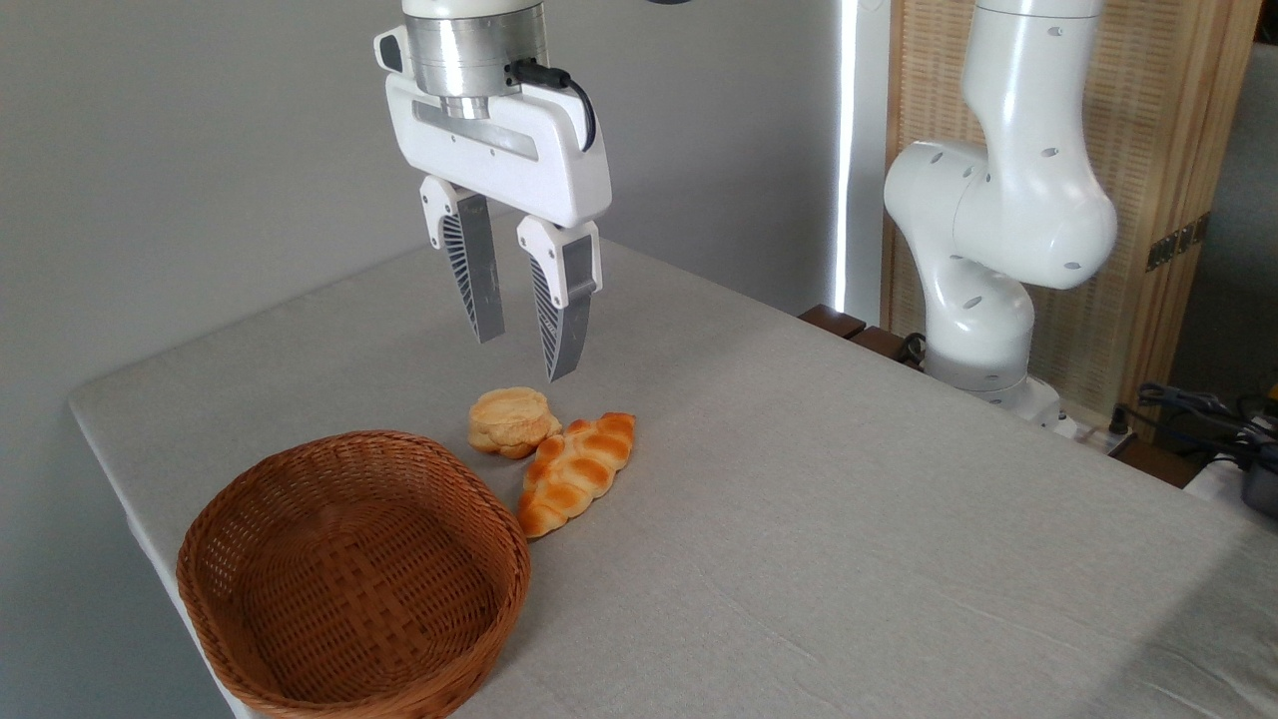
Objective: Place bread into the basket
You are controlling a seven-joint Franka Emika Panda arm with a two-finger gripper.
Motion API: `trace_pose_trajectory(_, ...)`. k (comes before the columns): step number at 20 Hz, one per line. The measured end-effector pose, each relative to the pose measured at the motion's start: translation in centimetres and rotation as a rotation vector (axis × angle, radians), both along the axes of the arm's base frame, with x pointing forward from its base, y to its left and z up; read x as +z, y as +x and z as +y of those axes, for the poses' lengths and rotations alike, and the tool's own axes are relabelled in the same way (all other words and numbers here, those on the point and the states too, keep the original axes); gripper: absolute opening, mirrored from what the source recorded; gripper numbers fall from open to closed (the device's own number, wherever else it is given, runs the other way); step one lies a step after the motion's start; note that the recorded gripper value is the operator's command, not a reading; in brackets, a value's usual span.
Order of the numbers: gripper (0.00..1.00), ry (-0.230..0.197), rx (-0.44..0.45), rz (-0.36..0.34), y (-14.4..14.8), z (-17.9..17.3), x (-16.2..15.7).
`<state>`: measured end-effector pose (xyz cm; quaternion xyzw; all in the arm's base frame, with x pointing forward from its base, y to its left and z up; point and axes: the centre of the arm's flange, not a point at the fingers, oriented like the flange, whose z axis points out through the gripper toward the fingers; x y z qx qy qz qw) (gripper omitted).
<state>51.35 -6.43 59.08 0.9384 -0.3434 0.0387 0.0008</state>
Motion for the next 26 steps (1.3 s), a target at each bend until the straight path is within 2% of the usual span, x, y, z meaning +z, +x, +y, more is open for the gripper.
trace_pose_trajectory(26,1.0,0.002,-0.012,0.009,0.15,-0.63,-0.46)
